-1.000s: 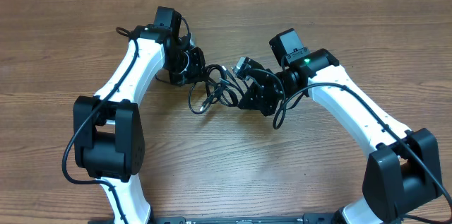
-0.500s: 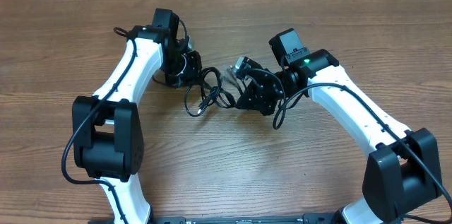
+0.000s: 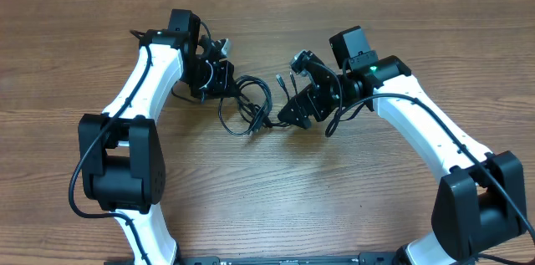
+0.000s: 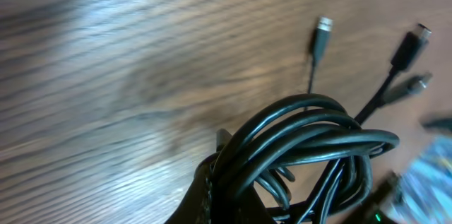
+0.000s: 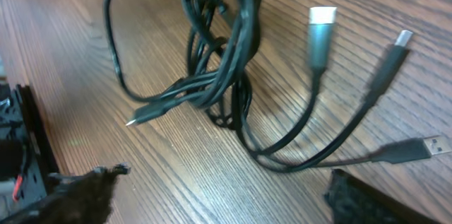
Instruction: Untangle cables
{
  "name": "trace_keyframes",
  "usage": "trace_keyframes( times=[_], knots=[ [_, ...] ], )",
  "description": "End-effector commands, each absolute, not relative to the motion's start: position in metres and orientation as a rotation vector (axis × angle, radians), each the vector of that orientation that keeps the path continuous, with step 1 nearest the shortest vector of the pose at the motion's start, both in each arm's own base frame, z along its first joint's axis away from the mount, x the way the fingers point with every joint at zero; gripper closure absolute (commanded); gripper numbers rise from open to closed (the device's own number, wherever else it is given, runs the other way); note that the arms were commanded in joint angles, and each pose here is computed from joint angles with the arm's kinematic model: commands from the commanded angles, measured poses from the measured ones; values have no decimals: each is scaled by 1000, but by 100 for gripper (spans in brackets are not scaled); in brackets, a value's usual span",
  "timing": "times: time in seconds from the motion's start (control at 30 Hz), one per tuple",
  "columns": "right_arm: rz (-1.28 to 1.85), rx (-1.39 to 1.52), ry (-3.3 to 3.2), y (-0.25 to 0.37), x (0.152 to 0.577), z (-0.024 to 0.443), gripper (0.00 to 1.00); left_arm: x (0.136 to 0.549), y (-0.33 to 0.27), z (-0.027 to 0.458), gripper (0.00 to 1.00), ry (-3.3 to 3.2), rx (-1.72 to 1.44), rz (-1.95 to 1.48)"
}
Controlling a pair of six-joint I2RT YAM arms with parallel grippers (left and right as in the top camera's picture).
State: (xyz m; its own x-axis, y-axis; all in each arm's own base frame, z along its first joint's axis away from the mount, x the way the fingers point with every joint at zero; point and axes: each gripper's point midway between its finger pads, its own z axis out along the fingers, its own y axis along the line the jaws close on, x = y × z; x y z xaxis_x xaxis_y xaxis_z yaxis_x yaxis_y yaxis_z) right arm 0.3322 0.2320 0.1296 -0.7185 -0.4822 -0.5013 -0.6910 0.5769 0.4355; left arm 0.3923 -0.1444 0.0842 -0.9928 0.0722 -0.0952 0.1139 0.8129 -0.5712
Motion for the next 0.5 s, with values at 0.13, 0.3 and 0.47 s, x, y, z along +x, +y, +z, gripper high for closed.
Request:
trace_keyframes(
  times=[0.13,0.3,0.47],
  knots=[
    [886,-839,2514,218,339,136,0,383,-177,116,96,2739,394,-1270],
    [901,-838,2510,219,338,137,0,382,-178,116,96,2720,441,-1264],
    [995,-851,2480,227,333,144,0,384,-174,112,96,2729,454,-1216]
  ],
)
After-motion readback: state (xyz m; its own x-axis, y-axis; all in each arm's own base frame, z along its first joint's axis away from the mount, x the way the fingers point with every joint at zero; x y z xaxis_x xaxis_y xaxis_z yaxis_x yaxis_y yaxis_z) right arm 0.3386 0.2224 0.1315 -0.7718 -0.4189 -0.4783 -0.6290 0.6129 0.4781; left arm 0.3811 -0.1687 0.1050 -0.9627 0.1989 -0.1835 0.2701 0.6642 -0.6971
